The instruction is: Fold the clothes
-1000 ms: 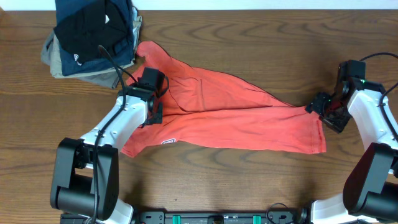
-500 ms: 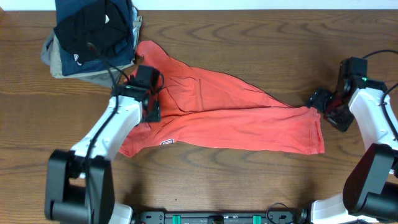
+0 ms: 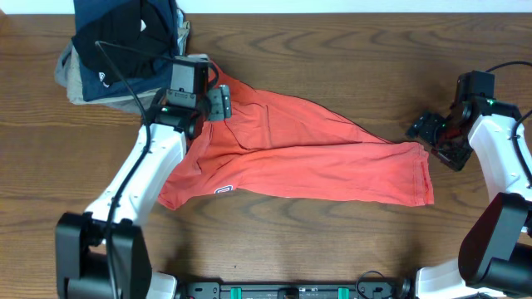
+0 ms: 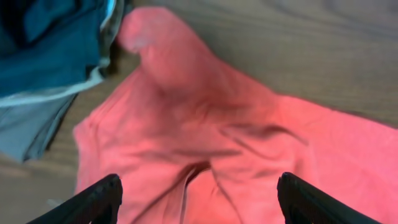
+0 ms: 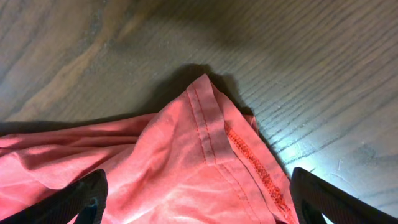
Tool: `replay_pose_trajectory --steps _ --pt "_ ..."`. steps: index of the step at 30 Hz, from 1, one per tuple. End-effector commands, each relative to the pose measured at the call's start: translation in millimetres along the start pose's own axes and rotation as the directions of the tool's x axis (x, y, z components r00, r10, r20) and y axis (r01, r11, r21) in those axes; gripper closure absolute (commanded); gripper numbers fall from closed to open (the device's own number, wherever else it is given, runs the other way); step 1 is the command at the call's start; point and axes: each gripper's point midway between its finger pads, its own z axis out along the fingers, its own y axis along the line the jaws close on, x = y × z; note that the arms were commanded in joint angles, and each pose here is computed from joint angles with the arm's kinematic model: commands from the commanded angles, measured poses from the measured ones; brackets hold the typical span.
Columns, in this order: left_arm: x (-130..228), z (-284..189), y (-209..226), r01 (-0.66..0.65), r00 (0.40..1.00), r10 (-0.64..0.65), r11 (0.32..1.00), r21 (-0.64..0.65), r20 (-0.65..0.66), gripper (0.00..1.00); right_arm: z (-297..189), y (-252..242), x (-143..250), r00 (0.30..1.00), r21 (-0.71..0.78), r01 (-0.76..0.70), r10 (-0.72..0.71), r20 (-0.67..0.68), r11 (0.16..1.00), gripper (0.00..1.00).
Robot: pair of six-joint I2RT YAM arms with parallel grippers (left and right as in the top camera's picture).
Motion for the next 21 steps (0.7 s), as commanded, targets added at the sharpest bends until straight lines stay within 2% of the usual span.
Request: replay_pose_trajectory --steps 1,6,12,21 --pt "3 25 1 0.007 1.0 -0.006 1.0 0.016 -0.016 0.21 -3 10 2 0.999 -0.011 0.044 -0.044 -0.002 0.999 0.08" --pt "-2 60 10 0.026 1.0 -0.026 1.0 0.009 0.017 0.22 -3 12 8 0.998 -0.006 0.056 -0.056 -0.017 0.998 0.08" --pt "-4 88 15 0.038 0.998 -0.039 0.999 0.008 0.05 0.28 -3 15 14 0.996 -0.002 0.079 -0.079 -0.033 0.997 0.08" --pt "20 118 19 0.081 0.997 -0.081 0.997 -0.004 0.001 0.28 -2 22 20 0.994 -0.004 0.106 -0.106 -0.038 0.994 0.08"
